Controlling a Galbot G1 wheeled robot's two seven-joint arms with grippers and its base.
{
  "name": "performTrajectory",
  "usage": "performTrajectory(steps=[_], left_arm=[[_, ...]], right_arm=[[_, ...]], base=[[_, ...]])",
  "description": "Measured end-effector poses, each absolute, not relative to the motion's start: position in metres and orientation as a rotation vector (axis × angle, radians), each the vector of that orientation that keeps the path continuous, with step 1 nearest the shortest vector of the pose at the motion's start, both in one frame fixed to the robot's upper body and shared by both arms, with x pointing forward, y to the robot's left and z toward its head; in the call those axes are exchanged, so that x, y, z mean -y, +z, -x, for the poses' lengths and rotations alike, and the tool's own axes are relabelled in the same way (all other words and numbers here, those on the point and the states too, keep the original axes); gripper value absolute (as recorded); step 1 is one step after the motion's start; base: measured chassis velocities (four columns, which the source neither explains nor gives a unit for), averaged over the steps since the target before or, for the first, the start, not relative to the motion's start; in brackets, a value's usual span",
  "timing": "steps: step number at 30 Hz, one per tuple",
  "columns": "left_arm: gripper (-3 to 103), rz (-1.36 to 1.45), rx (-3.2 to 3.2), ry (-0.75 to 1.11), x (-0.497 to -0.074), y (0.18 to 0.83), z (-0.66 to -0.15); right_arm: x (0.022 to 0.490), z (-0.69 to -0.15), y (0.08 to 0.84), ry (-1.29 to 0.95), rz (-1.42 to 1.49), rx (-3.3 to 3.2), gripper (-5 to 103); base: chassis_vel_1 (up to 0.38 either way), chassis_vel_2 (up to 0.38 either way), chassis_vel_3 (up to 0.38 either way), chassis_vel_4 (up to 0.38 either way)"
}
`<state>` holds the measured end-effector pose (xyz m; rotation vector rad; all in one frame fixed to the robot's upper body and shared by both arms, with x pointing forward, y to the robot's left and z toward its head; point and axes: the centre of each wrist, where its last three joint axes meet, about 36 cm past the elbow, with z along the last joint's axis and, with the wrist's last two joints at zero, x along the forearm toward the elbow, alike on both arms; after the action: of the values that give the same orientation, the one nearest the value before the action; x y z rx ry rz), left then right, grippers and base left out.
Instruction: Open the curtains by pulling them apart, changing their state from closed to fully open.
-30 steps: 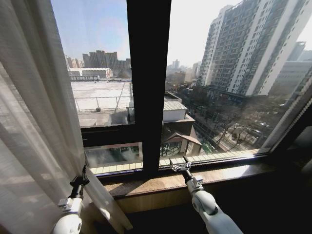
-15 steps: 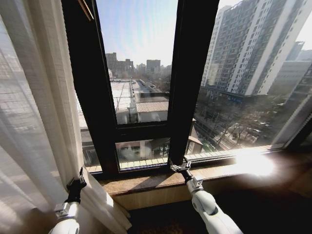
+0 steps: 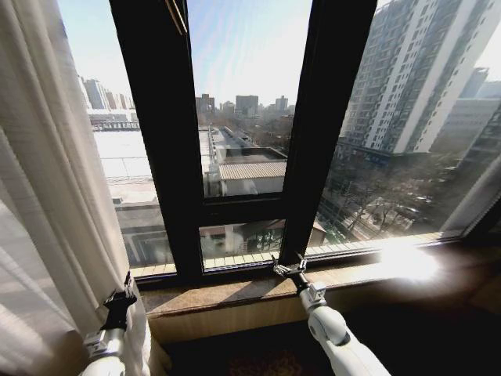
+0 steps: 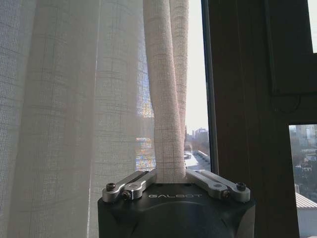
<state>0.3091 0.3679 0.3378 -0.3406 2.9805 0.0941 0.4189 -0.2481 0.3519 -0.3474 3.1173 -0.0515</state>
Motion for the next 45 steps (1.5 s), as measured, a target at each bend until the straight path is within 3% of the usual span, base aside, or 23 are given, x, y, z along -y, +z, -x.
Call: performTrajectory(steps=[20, 45], left_arm=[[0, 0.358, -2.966, 0.092, -0.3724, 0.336, -0.3108], [0, 0.392, -2.96, 0.087, -0.376, 0.3314, -0.3122]], right_arm=[[0.2477, -0.4189, 0.3518, -0.051, 0.348, -3.117, 100], [0.2477, -0.4189, 0.3518, -0.05, 0.349, -3.117, 100]], base=[[0.146, 0.095, -0.144, -0.091], [0.364, 0.318, -0.37, -0.317]])
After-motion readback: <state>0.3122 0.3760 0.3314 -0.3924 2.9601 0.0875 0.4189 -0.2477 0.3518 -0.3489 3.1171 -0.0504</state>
